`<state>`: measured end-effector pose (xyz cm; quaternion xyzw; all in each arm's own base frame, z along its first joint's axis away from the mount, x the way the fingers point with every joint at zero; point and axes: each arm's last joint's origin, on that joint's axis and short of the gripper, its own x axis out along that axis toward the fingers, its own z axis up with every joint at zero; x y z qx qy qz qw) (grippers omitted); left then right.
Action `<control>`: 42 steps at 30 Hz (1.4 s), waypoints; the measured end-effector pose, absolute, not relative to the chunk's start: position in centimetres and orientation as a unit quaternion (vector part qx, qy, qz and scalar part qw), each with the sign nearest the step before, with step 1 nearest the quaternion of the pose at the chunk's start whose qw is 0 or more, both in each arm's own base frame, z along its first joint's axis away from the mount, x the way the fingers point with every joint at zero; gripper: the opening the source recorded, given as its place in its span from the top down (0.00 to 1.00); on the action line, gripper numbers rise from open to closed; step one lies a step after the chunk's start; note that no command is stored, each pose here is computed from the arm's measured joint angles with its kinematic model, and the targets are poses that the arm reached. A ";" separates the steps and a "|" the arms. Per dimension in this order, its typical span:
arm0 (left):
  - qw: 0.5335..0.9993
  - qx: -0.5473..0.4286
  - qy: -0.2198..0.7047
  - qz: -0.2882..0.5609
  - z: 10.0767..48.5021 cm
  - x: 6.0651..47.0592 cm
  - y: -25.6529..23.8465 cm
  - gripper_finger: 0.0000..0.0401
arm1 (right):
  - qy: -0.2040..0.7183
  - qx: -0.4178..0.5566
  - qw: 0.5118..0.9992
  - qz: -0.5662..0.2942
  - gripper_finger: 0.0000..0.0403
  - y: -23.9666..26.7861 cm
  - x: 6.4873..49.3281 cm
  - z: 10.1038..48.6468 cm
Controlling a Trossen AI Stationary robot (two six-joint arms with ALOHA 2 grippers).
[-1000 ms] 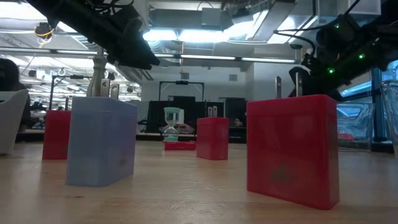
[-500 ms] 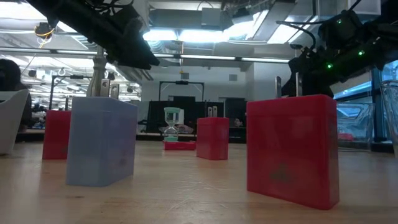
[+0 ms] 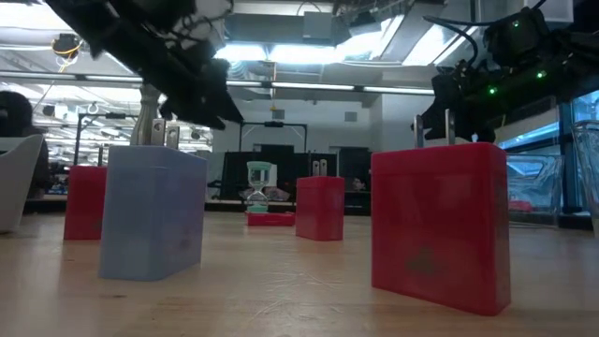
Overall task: Pick & Place Office items
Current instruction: Move the light blue sand timer to the top center of the table
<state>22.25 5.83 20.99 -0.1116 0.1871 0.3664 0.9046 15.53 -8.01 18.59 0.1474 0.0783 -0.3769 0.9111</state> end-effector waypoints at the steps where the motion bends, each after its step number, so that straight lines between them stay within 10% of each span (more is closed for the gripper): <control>1: 0.903 -0.113 0.187 0.370 20.6 22.6 6.1 0.28 | 0.078 0.147 0.911 -0.377 0.38 -8.0 15.5 18.6; 42: 0.904 0.055 0.214 0.366 14.0 27.4 10.0 0.24 | 0.111 0.133 0.909 -0.378 0.37 -8.0 15.4 18.1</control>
